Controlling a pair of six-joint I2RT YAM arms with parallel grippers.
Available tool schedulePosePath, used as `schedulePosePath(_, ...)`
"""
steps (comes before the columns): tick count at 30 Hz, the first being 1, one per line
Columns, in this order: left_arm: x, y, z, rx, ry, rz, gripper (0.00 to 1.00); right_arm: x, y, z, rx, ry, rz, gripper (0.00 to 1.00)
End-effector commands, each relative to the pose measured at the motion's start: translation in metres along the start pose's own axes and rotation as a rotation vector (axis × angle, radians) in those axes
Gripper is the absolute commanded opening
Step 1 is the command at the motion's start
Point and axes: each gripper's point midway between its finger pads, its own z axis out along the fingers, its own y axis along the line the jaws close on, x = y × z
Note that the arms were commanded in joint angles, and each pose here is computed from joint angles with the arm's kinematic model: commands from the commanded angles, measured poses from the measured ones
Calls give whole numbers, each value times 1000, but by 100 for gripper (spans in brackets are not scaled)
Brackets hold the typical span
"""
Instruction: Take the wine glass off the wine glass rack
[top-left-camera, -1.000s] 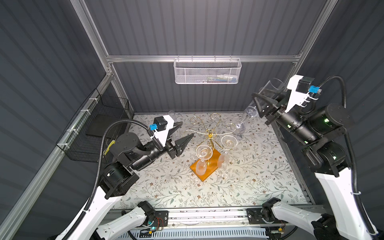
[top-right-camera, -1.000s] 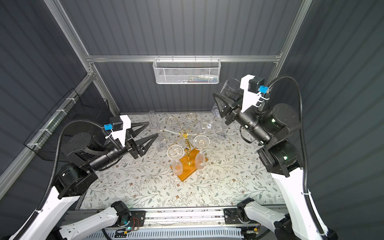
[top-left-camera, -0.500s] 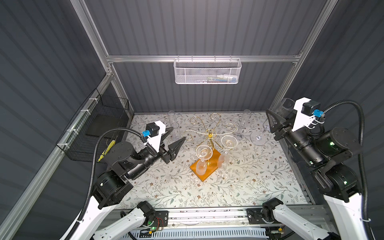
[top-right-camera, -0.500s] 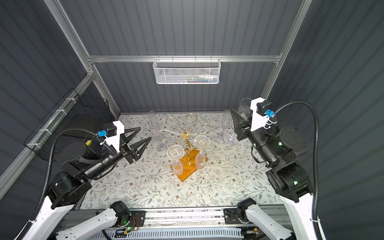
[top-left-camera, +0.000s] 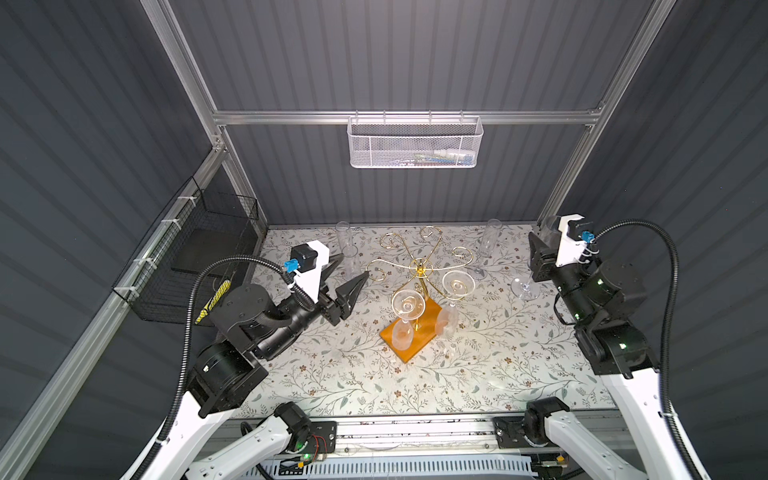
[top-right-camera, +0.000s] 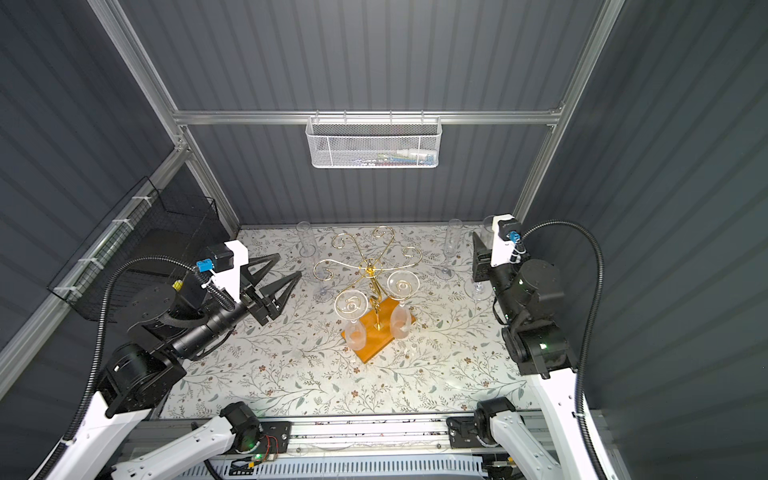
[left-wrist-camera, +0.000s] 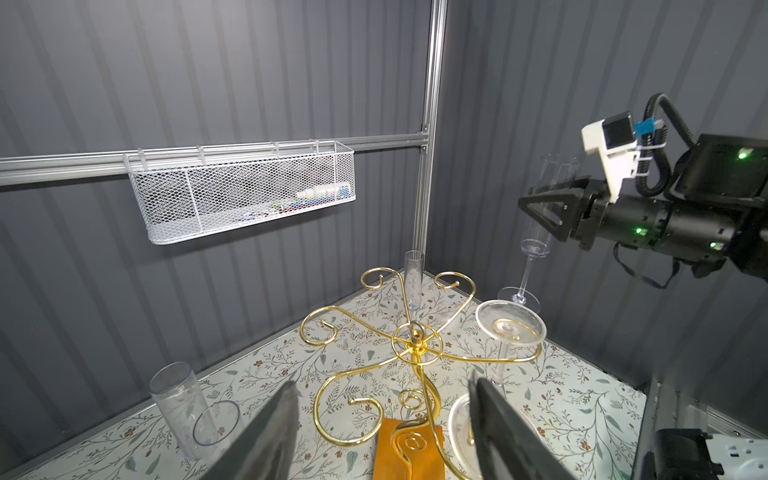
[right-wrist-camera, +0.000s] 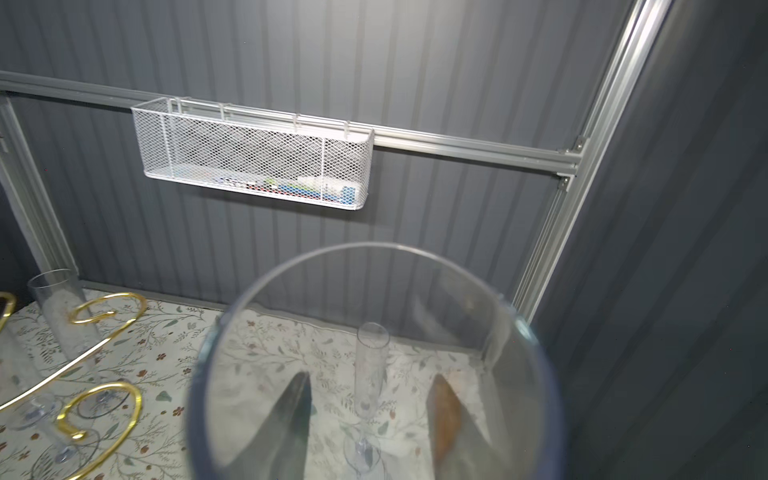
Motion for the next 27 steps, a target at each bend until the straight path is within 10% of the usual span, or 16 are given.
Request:
schedulePosePath(1,-2,6,8,-37,-20,-25,67,-17,-10,8,0,-138,57,39)
schedulePosePath(27,20,91,25,-547,-73,-12,70,122,-73,152,52,-49,23,39)
